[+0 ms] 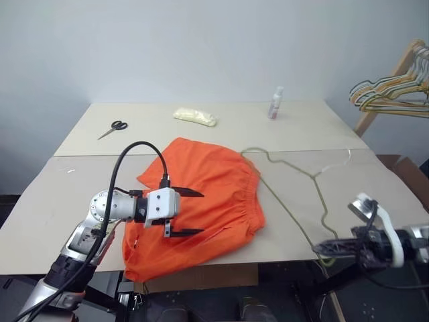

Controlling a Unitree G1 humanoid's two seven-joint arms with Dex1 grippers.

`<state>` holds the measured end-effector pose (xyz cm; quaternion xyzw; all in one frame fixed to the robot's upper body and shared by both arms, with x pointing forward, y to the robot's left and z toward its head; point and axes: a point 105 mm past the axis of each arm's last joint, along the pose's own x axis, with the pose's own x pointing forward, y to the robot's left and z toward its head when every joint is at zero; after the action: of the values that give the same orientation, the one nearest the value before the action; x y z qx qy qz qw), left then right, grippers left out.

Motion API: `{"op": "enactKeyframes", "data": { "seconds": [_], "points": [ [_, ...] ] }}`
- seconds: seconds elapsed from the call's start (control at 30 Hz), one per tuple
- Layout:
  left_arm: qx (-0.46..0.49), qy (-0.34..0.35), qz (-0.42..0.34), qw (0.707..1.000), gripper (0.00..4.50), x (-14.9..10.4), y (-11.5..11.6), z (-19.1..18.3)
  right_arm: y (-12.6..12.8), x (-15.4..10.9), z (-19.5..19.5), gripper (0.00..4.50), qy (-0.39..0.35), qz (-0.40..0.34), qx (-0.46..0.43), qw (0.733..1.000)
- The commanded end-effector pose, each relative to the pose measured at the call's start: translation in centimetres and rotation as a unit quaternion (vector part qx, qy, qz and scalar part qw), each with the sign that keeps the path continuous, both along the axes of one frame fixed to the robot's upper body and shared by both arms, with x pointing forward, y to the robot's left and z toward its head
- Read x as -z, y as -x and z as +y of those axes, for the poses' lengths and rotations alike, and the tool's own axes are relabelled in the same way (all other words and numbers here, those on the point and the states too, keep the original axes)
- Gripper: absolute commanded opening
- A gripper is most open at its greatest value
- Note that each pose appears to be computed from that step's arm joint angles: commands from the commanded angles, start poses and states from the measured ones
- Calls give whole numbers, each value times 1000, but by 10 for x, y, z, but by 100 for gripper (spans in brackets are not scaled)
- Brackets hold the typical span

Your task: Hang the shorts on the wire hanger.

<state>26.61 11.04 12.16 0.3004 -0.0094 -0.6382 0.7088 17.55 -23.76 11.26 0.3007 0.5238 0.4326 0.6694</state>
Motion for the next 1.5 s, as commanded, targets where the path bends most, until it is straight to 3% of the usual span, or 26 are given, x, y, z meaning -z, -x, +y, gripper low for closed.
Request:
{"op": "enactKeyframes", "data": {
  "seconds": [0.03, 0.23, 0.53, 1.13, 1.5],
  "points": [
    [29, -5, -20, 999, 446, -9, 6, -4, 10, 6, -8, 0, 0, 26, -8, 1000],
    [33, -16, -22, 999, 446, -7, 8, 0, 9, 26, -23, 0, 36, 56, 4, 998],
    [36, -9, -27, 999, 446, -13, 7, -1, -7, 33, -32, 0, 49, 56, 30, 997],
    [18, -21, -42, 999, 446, -9, 7, -1, -26, 28, -11, 0, 21, 57, -13, 998],
    [2, -30, -50, 998, 446, -6, 8, 3, -52, 46, -9, 0, 40, 95, 29, 994]
  ]
}}
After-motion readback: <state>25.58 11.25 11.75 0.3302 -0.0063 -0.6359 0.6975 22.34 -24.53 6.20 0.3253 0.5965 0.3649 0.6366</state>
